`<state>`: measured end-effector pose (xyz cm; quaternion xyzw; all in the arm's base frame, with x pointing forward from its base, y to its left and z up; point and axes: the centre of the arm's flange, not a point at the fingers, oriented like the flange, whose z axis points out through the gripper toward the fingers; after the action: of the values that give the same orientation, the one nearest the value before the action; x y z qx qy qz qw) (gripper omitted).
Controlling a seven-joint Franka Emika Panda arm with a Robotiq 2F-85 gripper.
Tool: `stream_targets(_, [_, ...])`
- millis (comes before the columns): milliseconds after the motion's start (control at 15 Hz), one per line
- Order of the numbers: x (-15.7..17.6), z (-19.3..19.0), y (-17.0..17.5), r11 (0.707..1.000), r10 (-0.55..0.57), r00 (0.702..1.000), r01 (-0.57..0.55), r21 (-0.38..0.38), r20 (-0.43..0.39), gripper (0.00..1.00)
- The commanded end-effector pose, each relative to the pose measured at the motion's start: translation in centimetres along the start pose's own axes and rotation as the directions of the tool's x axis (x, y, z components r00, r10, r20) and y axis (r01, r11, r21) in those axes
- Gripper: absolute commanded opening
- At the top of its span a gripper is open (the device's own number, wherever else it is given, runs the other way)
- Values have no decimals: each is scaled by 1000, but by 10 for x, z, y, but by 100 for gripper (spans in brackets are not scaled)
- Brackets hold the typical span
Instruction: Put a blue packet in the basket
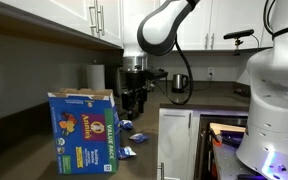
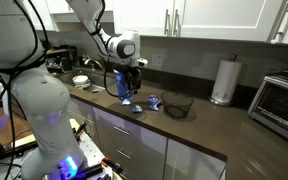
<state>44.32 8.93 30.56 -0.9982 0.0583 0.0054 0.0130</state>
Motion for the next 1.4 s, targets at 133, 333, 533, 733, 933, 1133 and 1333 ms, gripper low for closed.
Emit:
stream_targets(133, [-20,52,-1,999,-22,997,25,-37,73,100])
stream_targets(333, [-23,77,3,996,-50,998,54,-75,46,100])
stream_targets(533, [-21,96,8,992,-85,996,85,-91,-2,100])
stream_targets(733, [-16,109,14,984,-136,989,128,-126,-60,100])
stream_targets(933, [-10,116,23,978,-160,983,145,-152,-91,96])
stream_targets(1133, [-7,121,31,973,-180,978,161,-164,-110,69])
stream_targets(1333, [-5,122,33,973,-189,975,168,-161,-120,49])
